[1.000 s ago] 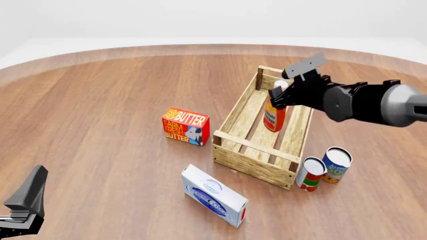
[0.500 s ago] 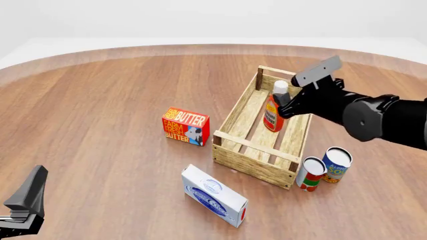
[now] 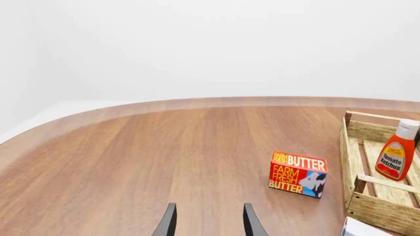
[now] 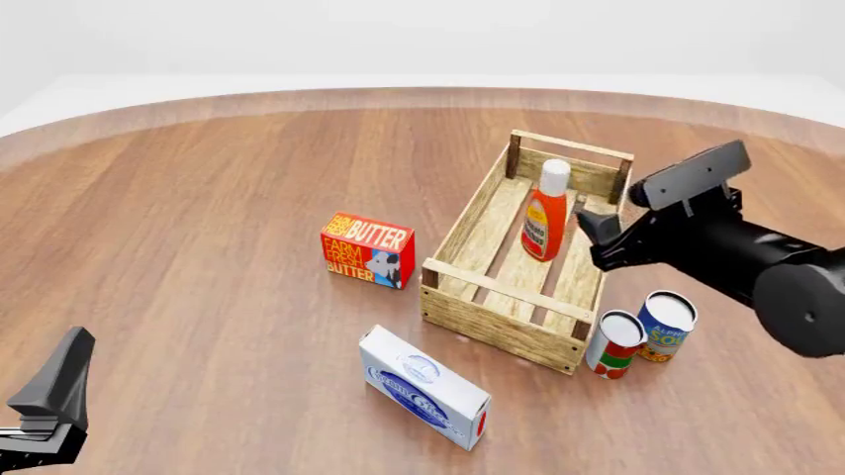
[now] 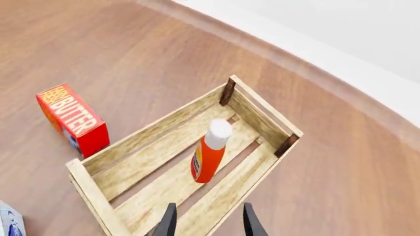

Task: Pick up the ketchup, and put it in the wooden tray.

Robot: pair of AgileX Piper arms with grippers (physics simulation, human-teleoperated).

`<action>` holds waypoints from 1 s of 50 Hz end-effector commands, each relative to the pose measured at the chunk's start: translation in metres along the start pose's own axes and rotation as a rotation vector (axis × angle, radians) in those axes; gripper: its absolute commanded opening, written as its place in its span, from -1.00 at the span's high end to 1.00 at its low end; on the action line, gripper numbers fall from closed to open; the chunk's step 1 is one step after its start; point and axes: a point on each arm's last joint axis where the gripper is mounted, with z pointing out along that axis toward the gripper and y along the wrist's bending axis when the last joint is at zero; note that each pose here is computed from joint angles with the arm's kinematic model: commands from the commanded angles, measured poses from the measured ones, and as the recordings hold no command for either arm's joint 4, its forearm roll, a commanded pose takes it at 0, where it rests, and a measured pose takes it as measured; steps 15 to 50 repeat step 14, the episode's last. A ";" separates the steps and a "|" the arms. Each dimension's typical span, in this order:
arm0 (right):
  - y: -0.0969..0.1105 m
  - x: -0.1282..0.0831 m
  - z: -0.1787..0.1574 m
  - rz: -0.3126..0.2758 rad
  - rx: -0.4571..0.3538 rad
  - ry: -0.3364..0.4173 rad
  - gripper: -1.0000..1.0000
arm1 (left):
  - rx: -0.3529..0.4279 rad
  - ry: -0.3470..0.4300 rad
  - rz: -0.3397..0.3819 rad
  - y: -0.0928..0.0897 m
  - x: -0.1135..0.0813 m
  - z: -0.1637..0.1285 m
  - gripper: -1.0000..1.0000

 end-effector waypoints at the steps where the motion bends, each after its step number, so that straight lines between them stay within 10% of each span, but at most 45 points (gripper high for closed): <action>1: -0.002 0.004 -0.026 0.009 0.017 -0.013 -1.00 | 0.000 0.000 0.000 0.000 0.000 0.000 -1.00; 50: 0.001 0.027 -0.043 0.023 0.030 -0.001 -1.00 | 0.000 0.000 0.000 0.000 0.000 0.000 -1.00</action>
